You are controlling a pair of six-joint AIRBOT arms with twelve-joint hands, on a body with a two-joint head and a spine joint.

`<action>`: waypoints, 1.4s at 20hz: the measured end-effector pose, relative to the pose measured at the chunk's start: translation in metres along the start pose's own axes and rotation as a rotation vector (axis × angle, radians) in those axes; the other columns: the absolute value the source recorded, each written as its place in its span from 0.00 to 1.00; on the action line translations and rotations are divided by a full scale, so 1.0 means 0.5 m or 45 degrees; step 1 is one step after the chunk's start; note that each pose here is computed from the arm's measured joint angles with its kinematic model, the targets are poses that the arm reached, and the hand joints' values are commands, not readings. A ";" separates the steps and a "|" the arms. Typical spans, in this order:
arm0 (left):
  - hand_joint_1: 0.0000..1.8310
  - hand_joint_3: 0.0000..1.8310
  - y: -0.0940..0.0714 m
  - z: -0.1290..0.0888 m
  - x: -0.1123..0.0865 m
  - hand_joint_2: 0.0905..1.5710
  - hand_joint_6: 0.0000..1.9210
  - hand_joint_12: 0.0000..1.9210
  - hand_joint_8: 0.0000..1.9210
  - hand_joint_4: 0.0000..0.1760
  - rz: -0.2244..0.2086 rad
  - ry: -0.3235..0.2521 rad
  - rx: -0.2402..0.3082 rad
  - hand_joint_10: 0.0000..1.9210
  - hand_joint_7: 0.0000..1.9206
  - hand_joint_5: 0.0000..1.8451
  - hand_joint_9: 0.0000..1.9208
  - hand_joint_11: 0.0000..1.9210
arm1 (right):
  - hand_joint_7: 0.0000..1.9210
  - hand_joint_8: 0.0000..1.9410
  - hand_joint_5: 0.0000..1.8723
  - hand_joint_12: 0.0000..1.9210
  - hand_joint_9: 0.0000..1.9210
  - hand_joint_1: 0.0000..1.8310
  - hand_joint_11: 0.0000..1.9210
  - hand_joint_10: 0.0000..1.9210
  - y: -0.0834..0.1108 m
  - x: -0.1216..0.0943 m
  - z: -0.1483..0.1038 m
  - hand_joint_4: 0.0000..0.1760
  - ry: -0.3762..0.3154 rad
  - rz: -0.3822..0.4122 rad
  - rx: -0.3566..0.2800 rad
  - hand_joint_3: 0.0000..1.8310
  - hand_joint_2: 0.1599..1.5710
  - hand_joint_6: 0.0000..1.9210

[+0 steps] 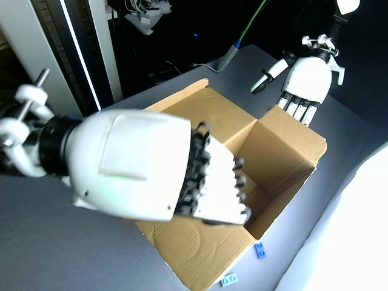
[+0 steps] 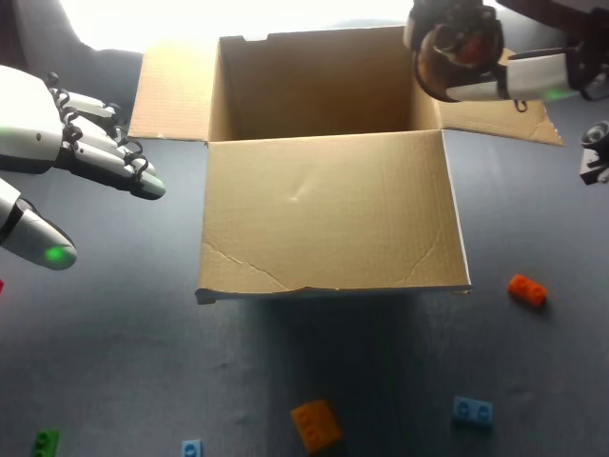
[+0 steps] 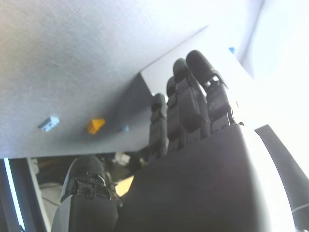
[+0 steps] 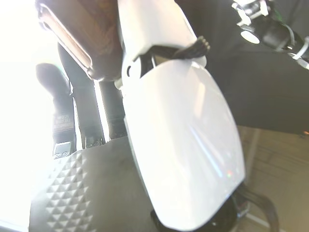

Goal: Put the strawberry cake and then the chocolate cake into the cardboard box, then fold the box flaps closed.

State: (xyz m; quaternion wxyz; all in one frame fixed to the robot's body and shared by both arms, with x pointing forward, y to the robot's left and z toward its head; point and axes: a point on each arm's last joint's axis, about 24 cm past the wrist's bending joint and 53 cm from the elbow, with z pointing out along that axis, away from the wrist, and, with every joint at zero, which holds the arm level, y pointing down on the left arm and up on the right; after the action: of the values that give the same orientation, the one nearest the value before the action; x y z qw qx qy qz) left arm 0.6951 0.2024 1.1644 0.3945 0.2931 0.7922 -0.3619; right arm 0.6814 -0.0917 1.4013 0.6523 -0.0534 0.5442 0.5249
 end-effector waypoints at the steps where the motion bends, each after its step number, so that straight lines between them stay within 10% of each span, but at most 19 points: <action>1: 0.00 0.00 0.000 0.000 0.000 0.70 0.00 0.48 0.00 0.00 0.000 0.001 0.000 0.00 0.13 0.10 0.16 0.00 | 0.42 0.65 0.49 1.00 0.35 0.73 0.18 0.82 0.012 0.001 0.006 0.00 -0.002 -0.017 -0.022 0.00 0.73 0.55; 10: 0.00 0.00 0.001 0.001 0.000 0.68 0.00 0.29 0.00 0.00 0.001 0.000 -0.003 0.00 0.10 0.09 0.10 0.00 | 0.43 0.68 0.56 1.00 0.31 0.67 0.17 0.78 0.002 0.012 0.076 0.00 -0.017 -0.041 -0.053 0.00 0.70 0.46; 28: 0.00 0.00 0.003 0.003 -0.002 0.69 0.00 0.32 0.00 0.00 0.001 -0.002 -0.005 0.00 0.10 0.09 0.10 0.00 | 0.43 0.69 0.53 1.00 0.32 0.66 0.18 0.77 0.007 0.104 0.147 0.00 0.071 0.039 -0.056 0.00 0.71 0.48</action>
State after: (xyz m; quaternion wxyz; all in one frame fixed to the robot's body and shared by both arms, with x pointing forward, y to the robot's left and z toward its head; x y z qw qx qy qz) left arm 0.6972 0.2021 1.1641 0.3957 0.2922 0.7925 -0.3605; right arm 0.7195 -0.0103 1.3928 0.6275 -0.0741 0.5510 0.5451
